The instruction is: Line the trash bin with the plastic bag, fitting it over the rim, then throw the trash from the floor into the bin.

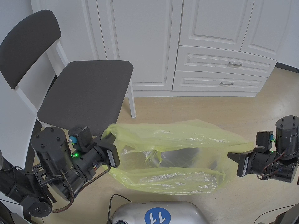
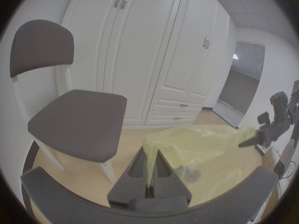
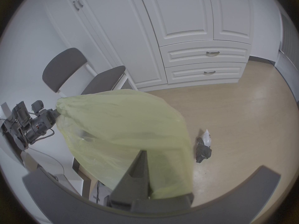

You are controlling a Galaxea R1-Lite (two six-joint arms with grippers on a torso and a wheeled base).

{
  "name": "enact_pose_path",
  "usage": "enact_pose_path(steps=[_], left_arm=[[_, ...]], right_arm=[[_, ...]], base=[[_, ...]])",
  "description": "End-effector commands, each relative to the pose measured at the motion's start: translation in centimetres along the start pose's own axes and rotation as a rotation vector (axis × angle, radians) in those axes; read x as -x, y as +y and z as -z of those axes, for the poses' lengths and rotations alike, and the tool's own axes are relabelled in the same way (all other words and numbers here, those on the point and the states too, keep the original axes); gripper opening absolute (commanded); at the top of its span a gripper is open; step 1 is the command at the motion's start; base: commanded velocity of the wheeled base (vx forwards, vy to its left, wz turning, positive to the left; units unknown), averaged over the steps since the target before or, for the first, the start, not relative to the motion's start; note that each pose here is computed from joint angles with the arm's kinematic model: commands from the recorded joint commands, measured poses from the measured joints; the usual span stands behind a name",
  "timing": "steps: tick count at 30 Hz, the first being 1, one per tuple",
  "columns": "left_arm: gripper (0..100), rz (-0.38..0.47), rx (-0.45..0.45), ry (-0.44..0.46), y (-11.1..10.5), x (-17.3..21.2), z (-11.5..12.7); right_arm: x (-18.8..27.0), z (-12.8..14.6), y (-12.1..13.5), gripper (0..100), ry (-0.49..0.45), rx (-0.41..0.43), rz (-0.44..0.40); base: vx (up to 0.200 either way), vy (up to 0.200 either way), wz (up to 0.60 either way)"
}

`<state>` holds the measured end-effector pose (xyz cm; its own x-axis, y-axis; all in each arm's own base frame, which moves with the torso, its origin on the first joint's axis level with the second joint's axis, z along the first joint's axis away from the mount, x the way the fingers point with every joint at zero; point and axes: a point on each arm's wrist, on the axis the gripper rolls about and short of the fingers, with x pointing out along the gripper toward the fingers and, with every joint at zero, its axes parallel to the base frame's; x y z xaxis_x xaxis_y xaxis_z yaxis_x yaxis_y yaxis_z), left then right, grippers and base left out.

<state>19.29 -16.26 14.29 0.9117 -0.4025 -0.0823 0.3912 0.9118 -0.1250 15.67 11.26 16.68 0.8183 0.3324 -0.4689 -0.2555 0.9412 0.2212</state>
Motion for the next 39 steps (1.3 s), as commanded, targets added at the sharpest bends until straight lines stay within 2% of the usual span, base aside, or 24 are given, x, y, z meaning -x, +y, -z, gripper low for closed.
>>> enact_pose_path(steps=[1,10,15,20,29,31,33,36,37,38,39], left_arm=[[0,0.024,-0.012,0.035,-0.4,1.0,0.2],[0,-0.004,-0.043,0.140,-0.1,0.5,1.0],[0,-0.015,-0.043,0.139,0.1,0.5,0.8],[0,-0.041,-0.032,0.118,0.7,0.1,0.2],[0,-0.057,-0.027,0.112,1.2,0.3,0.1],[0,-0.044,-0.027,0.108,1.3,0.7,0.0],[0,0.007,-0.023,0.110,1.3,1.2,0.0],[0,0.141,-0.008,0.117,1.8,2.7,-0.4],[0,0.141,-0.008,0.117,1.8,2.7,-0.4],[0,0.201,-0.006,0.121,2.4,3.6,-0.5],[0,0.225,-0.003,0.121,2.7,4.0,-0.6]], right_arm=[[1.7,-0.5,0.1,0,-0.046,0.020,-0.030],[2.1,1.0,-0.6,0,-0.004,0.139,-0.017],[2.1,0.8,-0.5,0,-0.011,0.137,-0.014],[2.4,0.5,-0.8,0,-0.048,0.133,0.045],[1.9,0.7,-1.0,0,-0.039,0.171,0.114],[1.6,0.8,-1.1,0,-0.030,0.177,0.142],[1.4,0.8,-1.2,0,-0.028,0.177,0.164],[0.6,0.9,-1.6,0,-0.010,0.175,0.212],[0.6,0.9,-1.6,0,-0.010,0.175,0.212],[0.3,0.9,-1.8,0,-0.001,0.172,0.230],[0.2,1.0,-1.9,0,0.005,0.172,0.237]], base=[[0.000,0.000,0.00],[0.000,0.000,0.00],[0.000,0.000,0.00],[0.000,0.000,0.00],[0.000,0.000,0.00],[0.000,0.000,0.00],[0.000,0.000,0.00],[0.000,0.000,0.00],[0.000,0.000,0.00],[0.000,0.000,0.00],[0.000,0.000,0.00]])
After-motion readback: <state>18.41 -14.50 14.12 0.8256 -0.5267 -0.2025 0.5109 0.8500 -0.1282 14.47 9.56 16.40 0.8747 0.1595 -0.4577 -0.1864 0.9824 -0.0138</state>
